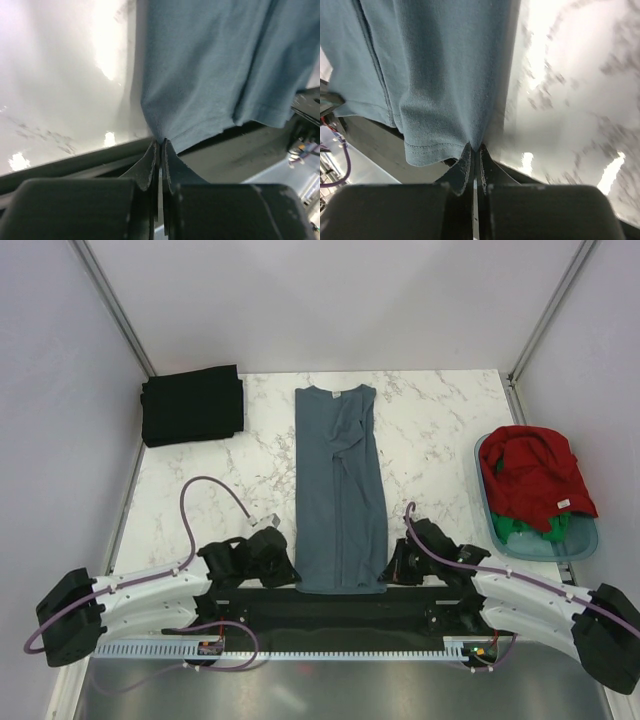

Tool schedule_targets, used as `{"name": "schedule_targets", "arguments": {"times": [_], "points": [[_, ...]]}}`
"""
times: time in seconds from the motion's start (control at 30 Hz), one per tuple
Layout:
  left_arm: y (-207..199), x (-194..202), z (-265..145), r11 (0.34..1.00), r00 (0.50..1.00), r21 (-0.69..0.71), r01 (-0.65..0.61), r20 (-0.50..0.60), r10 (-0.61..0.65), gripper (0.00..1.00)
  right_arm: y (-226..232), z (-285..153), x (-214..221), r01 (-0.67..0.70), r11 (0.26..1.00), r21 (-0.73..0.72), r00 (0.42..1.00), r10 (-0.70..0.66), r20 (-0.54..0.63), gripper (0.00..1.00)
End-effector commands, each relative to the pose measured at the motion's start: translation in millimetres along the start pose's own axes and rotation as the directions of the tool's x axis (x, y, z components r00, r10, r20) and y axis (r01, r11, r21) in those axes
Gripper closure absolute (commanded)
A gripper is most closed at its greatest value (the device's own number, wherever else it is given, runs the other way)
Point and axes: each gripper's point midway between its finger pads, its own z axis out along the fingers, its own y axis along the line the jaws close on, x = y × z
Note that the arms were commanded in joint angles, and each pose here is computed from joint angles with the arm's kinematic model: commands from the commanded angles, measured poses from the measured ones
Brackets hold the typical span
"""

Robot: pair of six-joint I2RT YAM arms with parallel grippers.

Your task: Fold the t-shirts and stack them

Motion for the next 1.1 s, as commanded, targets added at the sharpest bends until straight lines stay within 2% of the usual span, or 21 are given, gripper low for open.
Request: {"name": "schedule_targets", "arguments": {"times": [0.0,0.1,0.17,0.3,0.33,0.4,0.43,0.57,0.6,0.73,0.77,0.83,0.93,1.07], "points": [[-24.9,1.5,-15.6,0.995,0.998,0.081,0.060,0.002,-0.060,0.98,-20.8,-16.2,14.2,0.007,0.994,0.112,0.999,-0.001,-0.050,1.00],[-47.7,-3.1,-36.1,0.988,0.998,0.143,0.063,0.020,-0.067,0.98,-9.5,-36.4,8.3,0.008,0.995,0.104,1.000,-0.006,-0.020,1.00],[-50.6,-8.2,-45.7,0.989,0.998,0.137,0.050,0.038,-0.056,0.98,12.3,-55.0,-8.1,0.012,0.998,0.066,0.999,-0.016,0.049,1.00],[-79.5,-38.6,-78.3,0.987,0.989,0.162,-0.010,0.149,-0.015,0.98,37.2,-84.0,-42.0,0.023,0.996,0.084,0.983,-0.038,0.181,1.00],[-81.1,-49.7,-80.1,0.990,0.980,0.139,-0.025,0.200,-0.003,0.98,50.4,-94.4,-58.3,0.036,0.996,0.082,0.969,-0.054,0.239,1.00],[-91.3,-66.0,-93.7,0.990,0.965,0.120,-0.068,0.259,0.035,0.98,53.8,-94.1,-73.1,0.062,0.988,0.142,0.960,-0.098,0.260,1.00],[-93.0,-77.7,-97.0,0.993,0.951,0.095,-0.076,0.306,0.043,0.98,66.1,-102.6,-89.4,0.071,0.986,0.148,0.944,-0.115,0.310,1.00],[-107.8,-112.5,-105.7,0.990,0.911,0.009,-0.144,0.392,0.129,0.98,85.5,-101.2,-130.0,0.113,0.963,0.245,0.918,-0.195,0.345,1.00],[-115.4,-128.7,-113.3,0.991,0.901,0.014,-0.130,0.418,0.112,0.98,89.8,-101.5,-139.2,0.138,0.956,0.259,0.908,-0.226,0.351,1.00],[-126.0,-170.4,-109.4,0.989,0.887,-0.033,-0.145,0.439,0.145,0.98,102.5,-107.5,-190.3,0.131,0.951,0.279,0.884,-0.240,0.402,1.00],[-126.4,-178.3,-106.9,0.985,0.883,-0.049,-0.165,0.437,0.169,0.98,100.8,-98.9,-196.6,0.130,0.950,0.285,0.894,-0.237,0.380,1.00],[-128.0,-200.6,-96.7,0.988,0.890,-0.054,-0.146,0.428,0.155,0.98,102.1,-100.6,-222.5,0.127,0.950,0.285,0.880,-0.240,0.409,1.00],[-127.5,-227.5,-84.2,0.989,0.896,-0.065,-0.135,0.419,0.150,0.98,102.7,-87.5,-251.1,0.130,0.951,0.279,0.883,-0.239,0.403,1.00],[-124.3,-257.1,-66.0,0.986,0.899,-0.095,-0.140,0.405,0.167,0.98,93.1,-60.7,-281.1,0.154,0.926,0.345,0.888,-0.283,0.362,1.00]]}}
